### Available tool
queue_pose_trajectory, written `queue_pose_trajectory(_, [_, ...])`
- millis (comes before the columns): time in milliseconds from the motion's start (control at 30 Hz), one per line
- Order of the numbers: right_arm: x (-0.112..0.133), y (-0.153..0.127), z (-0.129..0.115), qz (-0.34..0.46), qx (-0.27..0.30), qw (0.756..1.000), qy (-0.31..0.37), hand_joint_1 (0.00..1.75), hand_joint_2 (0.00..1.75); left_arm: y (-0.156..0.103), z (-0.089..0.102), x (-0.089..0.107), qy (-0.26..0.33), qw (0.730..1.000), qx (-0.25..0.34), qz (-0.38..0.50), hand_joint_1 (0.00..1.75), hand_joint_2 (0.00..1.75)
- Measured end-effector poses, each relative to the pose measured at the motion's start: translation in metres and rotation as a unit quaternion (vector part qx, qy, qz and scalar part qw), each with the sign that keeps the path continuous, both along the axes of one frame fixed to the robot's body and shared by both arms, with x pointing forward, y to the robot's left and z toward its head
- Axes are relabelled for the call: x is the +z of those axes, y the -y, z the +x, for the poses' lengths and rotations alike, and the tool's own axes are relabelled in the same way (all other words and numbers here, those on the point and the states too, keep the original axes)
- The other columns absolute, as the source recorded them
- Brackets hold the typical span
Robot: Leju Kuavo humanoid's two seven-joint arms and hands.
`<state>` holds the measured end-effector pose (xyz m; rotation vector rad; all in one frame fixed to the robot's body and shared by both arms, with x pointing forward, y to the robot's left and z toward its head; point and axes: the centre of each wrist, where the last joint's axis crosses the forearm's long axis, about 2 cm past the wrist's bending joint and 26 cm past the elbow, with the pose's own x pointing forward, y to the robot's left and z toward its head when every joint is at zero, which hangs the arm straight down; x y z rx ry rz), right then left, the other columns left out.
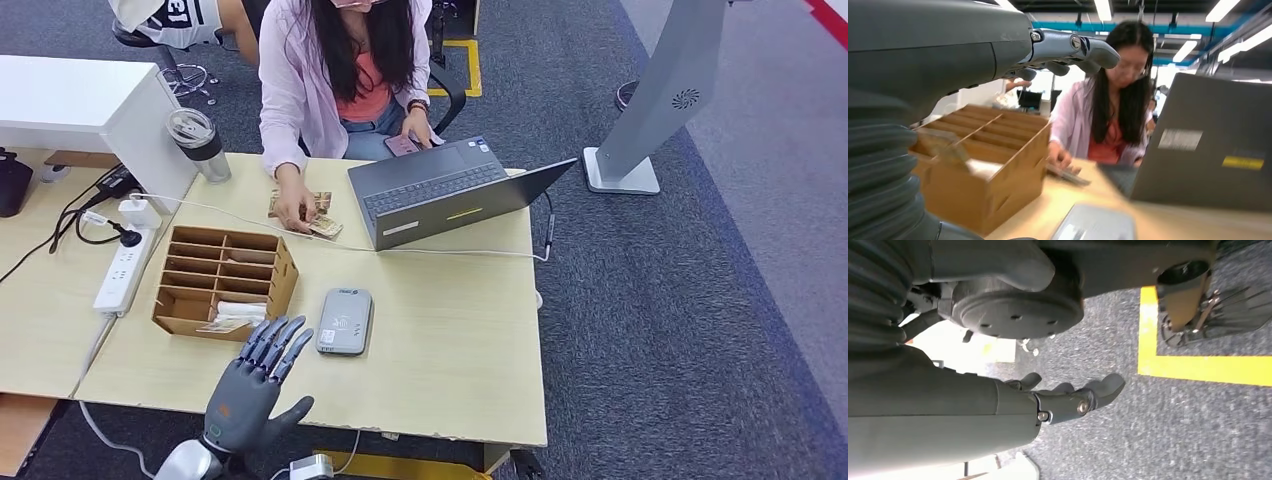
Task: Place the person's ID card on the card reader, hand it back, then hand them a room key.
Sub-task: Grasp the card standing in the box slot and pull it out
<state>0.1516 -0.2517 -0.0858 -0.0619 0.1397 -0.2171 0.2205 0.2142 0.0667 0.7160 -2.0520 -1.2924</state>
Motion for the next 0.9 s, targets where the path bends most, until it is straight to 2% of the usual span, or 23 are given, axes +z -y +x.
queue_pose_trajectory(167, [-0.001, 0.004, -0.001, -0.004, -0.001, 1.0, -0.001, 0.0, 1.75, -0.016, -0.016, -0.011, -0.022, 0.999, 0.028, 0.01, 0.0, 1.75])
queue_pose_trajectory(433, [-0.001, 0.005, -0.001, -0.006, 0.0, 1.0, -0.001, 0.0, 1.75, -0.023, -0.021, -0.014, -0.029, 0.998, 0.046, 0.013, 0.0, 1.75])
queue_pose_trajectory(600, [-0.001, 0.005, -0.001, -0.007, 0.003, 1.0, -0.003, 0.0, 1.75, -0.032, -0.015, -0.013, -0.02, 0.997, 0.077, 0.017, 0.0, 1.75])
queue_pose_trajectory(900, [0.001, 0.004, 0.004, -0.009, 0.014, 1.0, -0.004, 0.0, 1.75, -0.045, 0.011, -0.011, 0.014, 0.991, 0.133, 0.018, 0.0, 1.75])
